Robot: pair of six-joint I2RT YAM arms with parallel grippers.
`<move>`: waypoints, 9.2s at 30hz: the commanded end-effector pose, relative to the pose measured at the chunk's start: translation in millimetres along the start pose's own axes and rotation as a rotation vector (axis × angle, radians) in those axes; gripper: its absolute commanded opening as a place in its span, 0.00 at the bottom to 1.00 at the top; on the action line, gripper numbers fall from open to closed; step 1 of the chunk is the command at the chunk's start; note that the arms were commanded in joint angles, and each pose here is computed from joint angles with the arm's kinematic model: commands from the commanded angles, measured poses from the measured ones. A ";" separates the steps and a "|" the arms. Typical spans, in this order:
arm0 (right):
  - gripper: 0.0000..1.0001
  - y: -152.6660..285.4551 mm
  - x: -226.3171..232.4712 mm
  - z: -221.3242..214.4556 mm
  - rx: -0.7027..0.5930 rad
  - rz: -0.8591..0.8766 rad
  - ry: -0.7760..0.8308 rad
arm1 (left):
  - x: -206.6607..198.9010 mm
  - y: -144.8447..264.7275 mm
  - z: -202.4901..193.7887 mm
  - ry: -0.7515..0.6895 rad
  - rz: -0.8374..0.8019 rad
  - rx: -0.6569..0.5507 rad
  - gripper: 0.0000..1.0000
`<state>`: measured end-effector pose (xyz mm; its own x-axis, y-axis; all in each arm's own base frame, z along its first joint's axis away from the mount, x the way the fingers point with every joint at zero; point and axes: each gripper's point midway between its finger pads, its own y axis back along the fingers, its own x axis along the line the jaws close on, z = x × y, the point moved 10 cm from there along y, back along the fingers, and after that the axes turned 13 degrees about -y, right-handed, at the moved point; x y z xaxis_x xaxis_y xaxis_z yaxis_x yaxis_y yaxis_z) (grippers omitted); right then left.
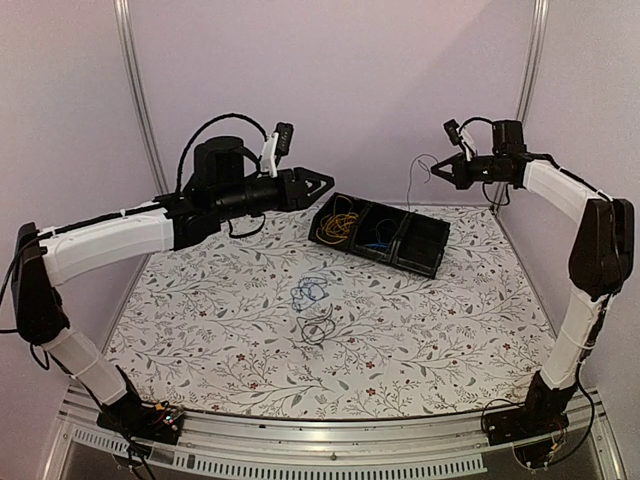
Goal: Untangle the cables
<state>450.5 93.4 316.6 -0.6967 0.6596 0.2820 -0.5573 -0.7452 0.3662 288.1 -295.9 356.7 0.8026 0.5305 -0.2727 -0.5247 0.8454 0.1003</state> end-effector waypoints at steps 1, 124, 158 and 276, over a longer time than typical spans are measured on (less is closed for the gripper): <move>0.00 32.6 -5.9 26.5 -0.059 -0.086 0.049 | -1.0 -2.8 -10.8 0.007 -0.029 0.017 0.49; 0.50 -162.5 41.0 -127.7 0.631 -0.275 0.231 | 18.2 2.2 -49.3 0.134 0.001 0.083 0.49; 0.00 -96.5 48.2 -58.4 0.458 -0.392 0.215 | 21.9 -2.4 -60.0 0.173 -0.006 0.105 0.49; 0.00 -108.3 208.6 -136.6 0.409 0.349 0.399 | 41.6 35.2 -166.5 0.123 0.128 0.529 0.00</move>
<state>312.5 308.9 189.7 -0.9568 0.2522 0.1445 -0.0962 -0.7437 0.6615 246.8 -258.4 192.8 0.7255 0.5376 -0.4298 -0.2748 0.7988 0.5352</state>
